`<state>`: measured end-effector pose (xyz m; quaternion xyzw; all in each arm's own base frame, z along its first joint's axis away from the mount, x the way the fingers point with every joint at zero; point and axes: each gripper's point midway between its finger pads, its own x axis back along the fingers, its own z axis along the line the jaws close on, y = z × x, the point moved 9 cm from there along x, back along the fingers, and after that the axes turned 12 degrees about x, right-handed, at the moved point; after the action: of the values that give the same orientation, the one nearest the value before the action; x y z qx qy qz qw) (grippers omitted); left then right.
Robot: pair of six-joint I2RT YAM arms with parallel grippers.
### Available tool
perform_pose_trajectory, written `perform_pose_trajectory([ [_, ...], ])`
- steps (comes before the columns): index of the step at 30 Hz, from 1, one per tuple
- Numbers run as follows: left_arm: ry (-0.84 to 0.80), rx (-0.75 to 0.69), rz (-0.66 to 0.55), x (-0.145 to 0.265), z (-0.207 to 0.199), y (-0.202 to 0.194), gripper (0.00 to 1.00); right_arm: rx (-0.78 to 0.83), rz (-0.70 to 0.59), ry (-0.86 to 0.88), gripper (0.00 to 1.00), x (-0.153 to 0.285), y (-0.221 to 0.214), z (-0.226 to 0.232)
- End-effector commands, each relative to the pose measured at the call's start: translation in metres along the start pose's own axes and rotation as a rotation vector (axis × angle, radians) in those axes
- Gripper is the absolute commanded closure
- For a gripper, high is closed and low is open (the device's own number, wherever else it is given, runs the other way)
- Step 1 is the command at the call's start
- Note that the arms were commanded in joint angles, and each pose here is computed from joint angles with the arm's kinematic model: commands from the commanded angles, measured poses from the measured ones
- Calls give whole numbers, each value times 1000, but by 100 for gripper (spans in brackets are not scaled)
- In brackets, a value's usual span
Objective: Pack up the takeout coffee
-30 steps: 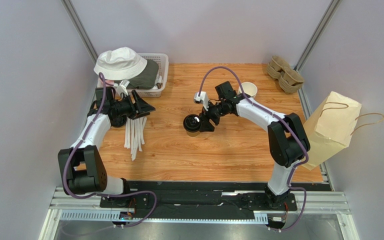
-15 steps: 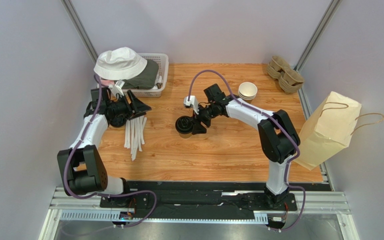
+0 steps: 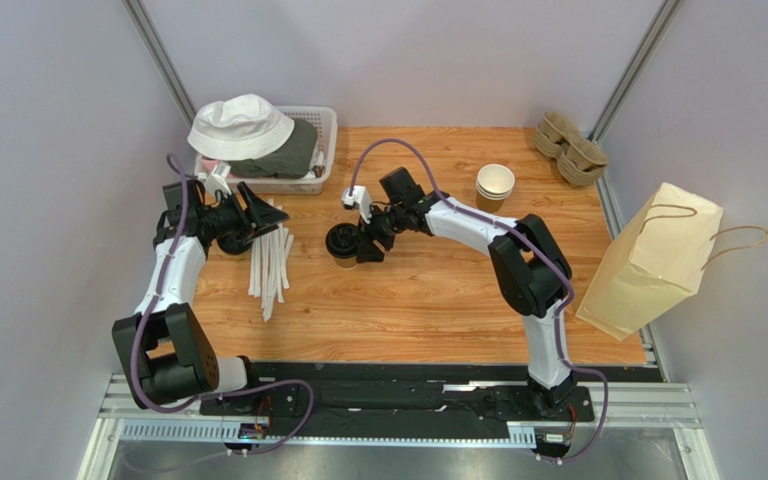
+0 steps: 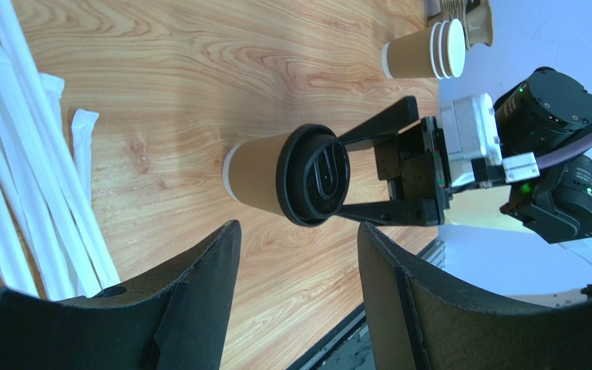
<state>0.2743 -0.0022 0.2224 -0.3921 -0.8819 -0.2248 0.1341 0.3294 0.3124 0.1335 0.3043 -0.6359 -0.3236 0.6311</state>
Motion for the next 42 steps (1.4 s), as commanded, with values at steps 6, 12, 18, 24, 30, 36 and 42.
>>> perform_pose_trajectory([
  [6,0,-50,-38,21,-2,-7,34,-3,-100,-96,37,-31,32,-27],
  [12,8,-53,-45,28,-1,-11,34,27,-149,-104,36,-41,46,-41],
  [18,1,-92,-48,37,-10,-14,31,38,-125,-103,29,-31,47,-36],
  [24,-19,-128,-65,44,-23,-13,29,49,-142,-191,25,43,79,-21],
  [30,-53,-246,-105,55,-46,-4,23,-14,-198,-371,17,159,114,-14],
  [36,-68,-428,-110,58,-65,-5,20,-87,-174,-620,10,249,119,8],
  [42,-112,-654,-59,50,-90,-31,18,-205,-165,-958,0,349,106,45],
])
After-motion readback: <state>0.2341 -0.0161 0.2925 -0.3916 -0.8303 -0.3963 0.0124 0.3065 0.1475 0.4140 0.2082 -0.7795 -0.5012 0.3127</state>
